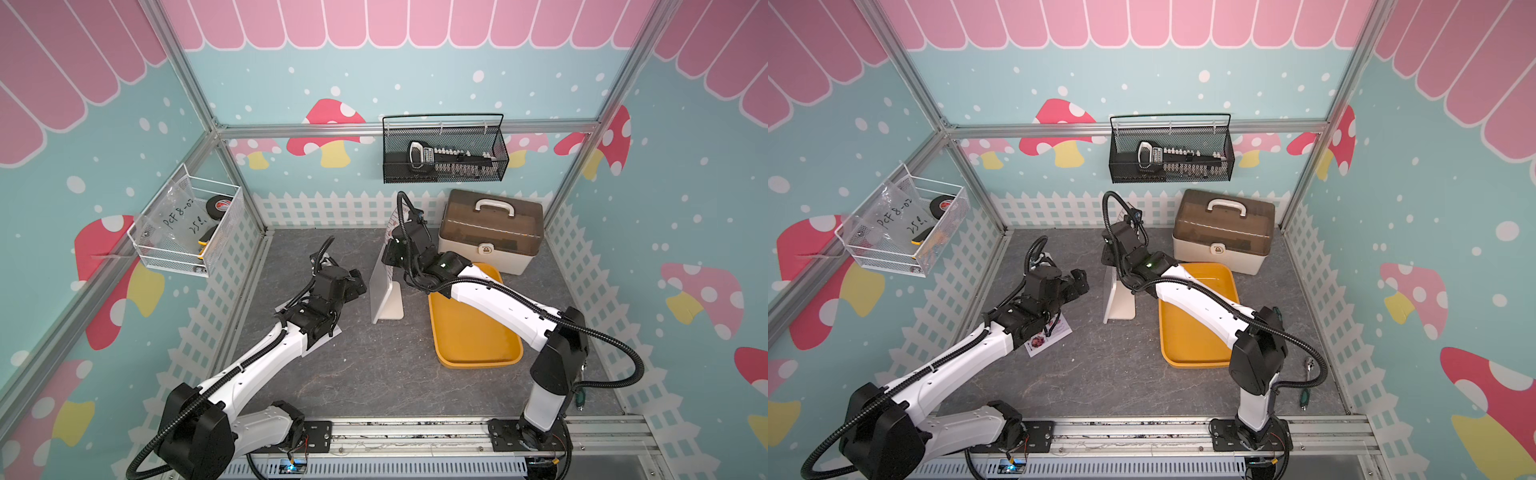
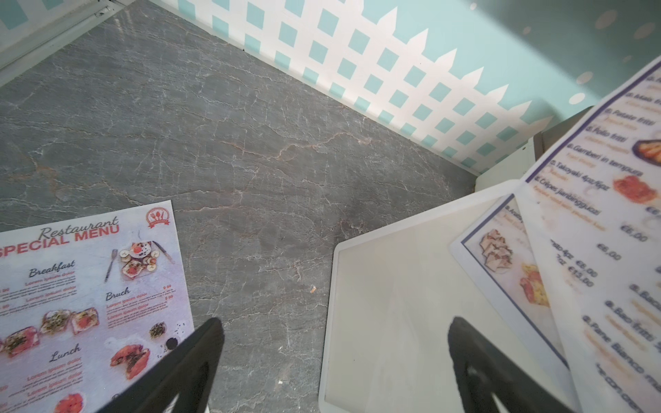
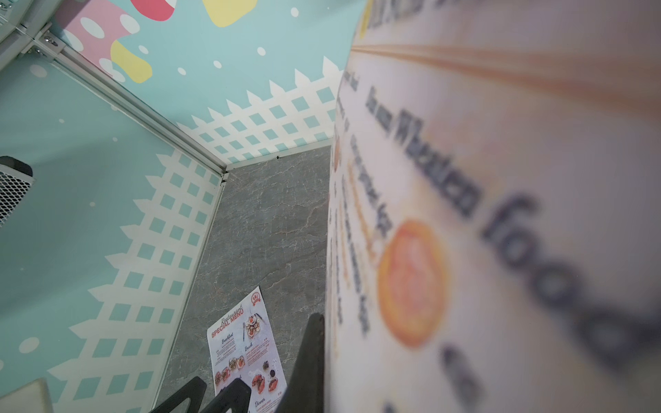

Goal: Replace the menus in the menu holders
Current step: Insert the menu into the menu holder.

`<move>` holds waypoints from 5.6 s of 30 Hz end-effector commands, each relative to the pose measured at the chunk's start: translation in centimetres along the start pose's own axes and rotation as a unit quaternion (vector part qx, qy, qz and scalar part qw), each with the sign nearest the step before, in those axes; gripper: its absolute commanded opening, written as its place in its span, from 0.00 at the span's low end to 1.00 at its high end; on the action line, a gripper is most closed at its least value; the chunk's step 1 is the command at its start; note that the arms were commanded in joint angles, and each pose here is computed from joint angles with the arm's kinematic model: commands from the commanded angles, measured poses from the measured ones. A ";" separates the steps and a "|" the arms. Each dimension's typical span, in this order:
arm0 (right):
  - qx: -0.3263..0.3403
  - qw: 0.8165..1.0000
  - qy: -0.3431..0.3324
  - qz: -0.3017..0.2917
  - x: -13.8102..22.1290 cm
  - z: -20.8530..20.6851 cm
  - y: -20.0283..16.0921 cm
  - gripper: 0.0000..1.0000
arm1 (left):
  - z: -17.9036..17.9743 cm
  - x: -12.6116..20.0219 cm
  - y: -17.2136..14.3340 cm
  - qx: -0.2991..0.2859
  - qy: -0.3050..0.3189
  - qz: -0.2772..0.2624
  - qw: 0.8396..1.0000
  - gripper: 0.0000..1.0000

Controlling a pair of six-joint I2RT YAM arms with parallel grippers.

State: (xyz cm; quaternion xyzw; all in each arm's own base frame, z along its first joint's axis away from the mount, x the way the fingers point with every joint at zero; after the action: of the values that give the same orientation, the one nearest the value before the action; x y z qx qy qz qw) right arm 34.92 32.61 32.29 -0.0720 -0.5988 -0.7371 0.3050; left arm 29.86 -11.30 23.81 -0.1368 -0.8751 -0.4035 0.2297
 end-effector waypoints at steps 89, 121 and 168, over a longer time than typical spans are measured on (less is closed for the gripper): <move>0.073 0.996 -0.011 -0.042 1.8 -1.1 -3.0 0.02 | -1.2 0.8 2.0 0.005 -0.003 -0.029 1.000 0.98; 0.092 0.992 -0.016 -0.083 2.1 -0.7 -4.2 0.05 | -1.0 0.5 2.1 0.003 -0.002 -0.033 0.999 0.98; 0.148 0.983 -0.028 -0.102 3.4 -0.7 -4.7 0.36 | -1.1 0.5 2.3 0.005 -0.004 -0.039 0.999 0.98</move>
State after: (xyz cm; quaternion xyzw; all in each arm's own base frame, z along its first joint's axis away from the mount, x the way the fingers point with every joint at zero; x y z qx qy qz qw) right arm 30.30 31.66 27.55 0.0004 -0.7074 -0.6676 0.2321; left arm 30.39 -10.88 25.36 -0.1166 -0.8788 -0.4076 0.2193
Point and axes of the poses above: each gripper's point midway between its finger pads, its own x axis back along the fingers, its own z axis along the line the jaws close on, y = z × x, the point moved 7 cm from there along x, back along the fingers, and after that the axes turned 13 degrees about x, right-handed, at the moved point
